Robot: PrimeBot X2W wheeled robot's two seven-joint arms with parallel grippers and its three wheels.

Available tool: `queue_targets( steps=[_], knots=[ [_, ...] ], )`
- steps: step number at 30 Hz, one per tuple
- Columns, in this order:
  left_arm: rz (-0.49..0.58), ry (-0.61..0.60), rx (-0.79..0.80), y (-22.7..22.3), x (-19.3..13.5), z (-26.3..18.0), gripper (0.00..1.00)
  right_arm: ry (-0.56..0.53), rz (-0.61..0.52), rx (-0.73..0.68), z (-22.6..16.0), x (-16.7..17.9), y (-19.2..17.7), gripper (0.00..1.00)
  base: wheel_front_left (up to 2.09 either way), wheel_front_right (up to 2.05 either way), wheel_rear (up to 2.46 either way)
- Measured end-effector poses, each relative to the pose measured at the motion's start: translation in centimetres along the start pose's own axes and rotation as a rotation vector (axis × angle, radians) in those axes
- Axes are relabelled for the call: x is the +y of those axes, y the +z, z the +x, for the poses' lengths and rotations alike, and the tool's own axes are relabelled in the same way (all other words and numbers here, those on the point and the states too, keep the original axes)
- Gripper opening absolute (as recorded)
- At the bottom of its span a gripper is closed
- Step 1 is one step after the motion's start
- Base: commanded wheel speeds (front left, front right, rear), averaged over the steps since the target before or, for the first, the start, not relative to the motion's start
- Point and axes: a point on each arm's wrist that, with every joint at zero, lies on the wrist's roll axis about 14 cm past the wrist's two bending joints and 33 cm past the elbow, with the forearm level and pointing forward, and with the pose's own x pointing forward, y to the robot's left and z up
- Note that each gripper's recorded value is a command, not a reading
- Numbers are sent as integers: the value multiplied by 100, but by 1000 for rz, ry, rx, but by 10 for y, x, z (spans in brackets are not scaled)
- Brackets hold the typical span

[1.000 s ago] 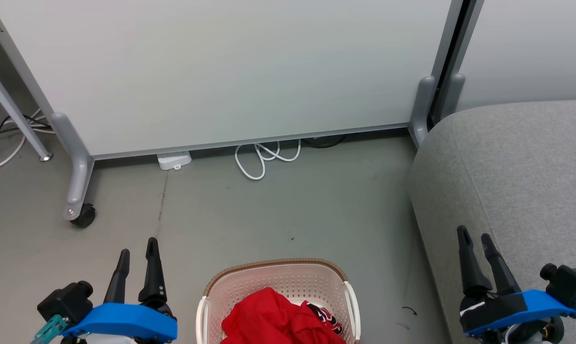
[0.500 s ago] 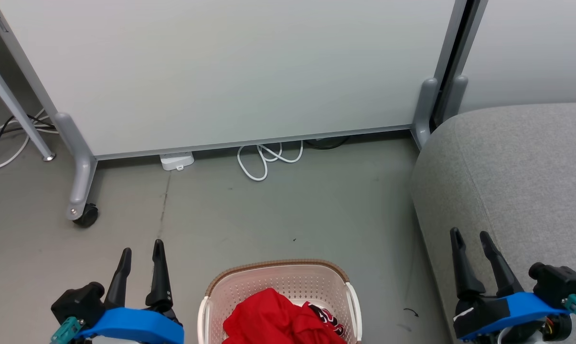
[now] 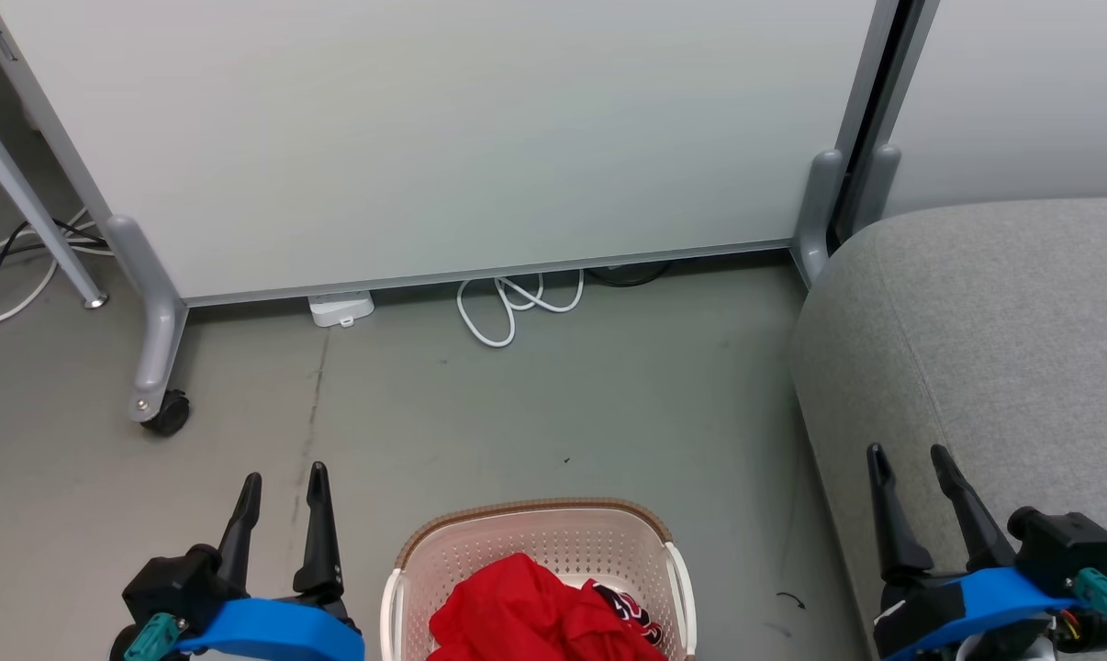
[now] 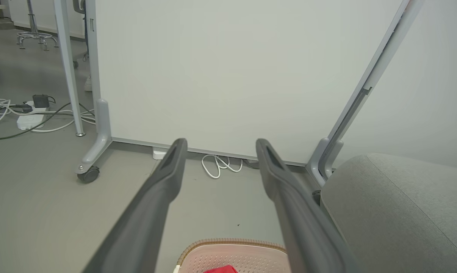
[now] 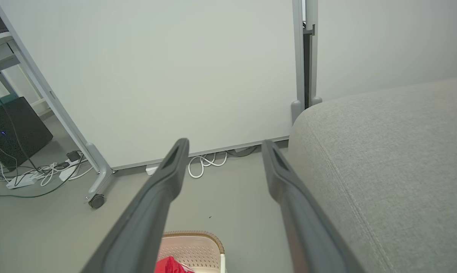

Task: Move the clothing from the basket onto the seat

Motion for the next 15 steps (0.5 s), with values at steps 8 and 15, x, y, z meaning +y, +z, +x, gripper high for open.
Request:
queue_targets(
  steps=[8, 15],
  knots=[
    [38, -16, -13, 0, -4, -1, 100, 11, -64, -1, 0, 2, 1, 100, 0, 0, 0],
    [89, -30, -12, -2, -6, -3, 100, 23, -122, 0, 0, 4, 0, 100, 0, 0, 0]
  ],
)
